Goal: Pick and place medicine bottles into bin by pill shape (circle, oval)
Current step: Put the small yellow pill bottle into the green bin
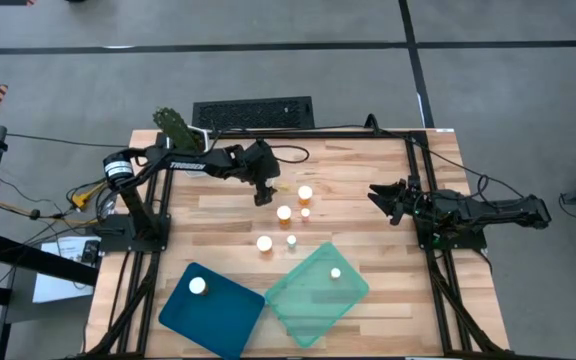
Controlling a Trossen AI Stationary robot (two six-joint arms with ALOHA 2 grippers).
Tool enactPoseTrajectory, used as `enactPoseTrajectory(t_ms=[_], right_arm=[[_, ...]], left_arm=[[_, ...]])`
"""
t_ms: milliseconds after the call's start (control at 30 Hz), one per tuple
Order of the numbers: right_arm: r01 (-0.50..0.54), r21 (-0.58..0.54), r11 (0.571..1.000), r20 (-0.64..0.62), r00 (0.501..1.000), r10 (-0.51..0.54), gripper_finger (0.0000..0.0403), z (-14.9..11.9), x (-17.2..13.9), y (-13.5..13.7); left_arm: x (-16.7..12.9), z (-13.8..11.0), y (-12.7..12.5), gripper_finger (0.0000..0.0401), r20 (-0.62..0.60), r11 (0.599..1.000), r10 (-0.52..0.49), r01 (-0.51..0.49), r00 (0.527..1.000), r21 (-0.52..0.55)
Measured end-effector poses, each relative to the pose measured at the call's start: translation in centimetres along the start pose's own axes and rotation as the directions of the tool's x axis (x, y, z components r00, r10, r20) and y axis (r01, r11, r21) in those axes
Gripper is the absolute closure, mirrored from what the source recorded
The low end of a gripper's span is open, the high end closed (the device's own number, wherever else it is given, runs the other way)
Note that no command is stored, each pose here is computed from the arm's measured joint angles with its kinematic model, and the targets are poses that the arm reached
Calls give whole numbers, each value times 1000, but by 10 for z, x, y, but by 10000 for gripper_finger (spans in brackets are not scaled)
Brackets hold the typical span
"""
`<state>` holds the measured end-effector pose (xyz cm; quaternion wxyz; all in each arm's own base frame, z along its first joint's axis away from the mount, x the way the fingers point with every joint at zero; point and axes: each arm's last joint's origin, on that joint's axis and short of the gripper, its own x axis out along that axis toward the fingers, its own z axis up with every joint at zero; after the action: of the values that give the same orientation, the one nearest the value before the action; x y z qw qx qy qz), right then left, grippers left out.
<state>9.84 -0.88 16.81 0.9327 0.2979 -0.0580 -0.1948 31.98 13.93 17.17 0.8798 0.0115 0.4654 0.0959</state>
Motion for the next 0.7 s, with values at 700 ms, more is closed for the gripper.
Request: enactPoseTrajectory(t_ms=[700], right_arm=[[0,0,1000,0,1000,0,143,0,0,0]], left_arm=[[37,-11,1,105,-85,1000,22,-22,996,9]])
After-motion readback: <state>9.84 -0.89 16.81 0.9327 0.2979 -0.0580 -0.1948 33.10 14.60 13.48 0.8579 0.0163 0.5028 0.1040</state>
